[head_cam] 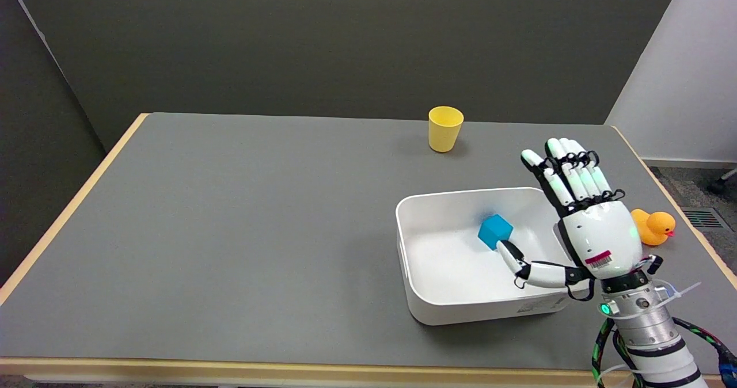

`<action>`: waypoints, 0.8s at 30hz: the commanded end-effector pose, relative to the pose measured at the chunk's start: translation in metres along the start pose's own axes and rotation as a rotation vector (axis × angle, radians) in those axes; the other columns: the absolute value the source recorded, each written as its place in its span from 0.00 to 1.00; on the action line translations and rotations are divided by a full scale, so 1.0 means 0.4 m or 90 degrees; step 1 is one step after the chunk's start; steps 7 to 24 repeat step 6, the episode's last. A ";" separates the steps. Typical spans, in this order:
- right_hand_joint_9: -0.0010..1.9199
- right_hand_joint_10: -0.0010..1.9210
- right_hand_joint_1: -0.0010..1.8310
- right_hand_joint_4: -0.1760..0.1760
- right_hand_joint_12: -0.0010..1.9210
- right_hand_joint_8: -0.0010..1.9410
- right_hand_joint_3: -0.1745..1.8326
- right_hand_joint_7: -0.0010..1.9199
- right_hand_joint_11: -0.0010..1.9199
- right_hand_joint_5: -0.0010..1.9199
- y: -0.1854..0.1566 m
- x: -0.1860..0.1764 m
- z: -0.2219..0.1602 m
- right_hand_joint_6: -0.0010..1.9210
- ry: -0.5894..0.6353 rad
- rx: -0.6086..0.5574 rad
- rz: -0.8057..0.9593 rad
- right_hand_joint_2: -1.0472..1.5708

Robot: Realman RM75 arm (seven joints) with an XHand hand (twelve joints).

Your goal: Place the cube into the box.

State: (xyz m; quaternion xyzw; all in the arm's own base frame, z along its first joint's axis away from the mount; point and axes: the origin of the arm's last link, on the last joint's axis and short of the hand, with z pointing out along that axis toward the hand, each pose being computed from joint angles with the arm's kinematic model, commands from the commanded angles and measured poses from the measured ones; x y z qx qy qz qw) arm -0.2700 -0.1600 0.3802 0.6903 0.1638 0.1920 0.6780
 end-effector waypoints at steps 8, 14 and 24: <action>0.00 0.25 0.22 0.72 0.34 0.12 0.51 0.06 0.00 0.09 -0.110 0.066 0.046 0.19 0.201 0.121 0.139 0.65; 0.00 0.25 0.22 0.72 0.34 0.12 0.51 0.06 0.00 0.09 -0.110 0.066 0.046 0.19 0.201 0.121 0.139 0.65; 0.00 0.25 0.22 0.72 0.34 0.12 0.51 0.06 0.00 0.09 -0.110 0.066 0.046 0.19 0.201 0.121 0.139 0.65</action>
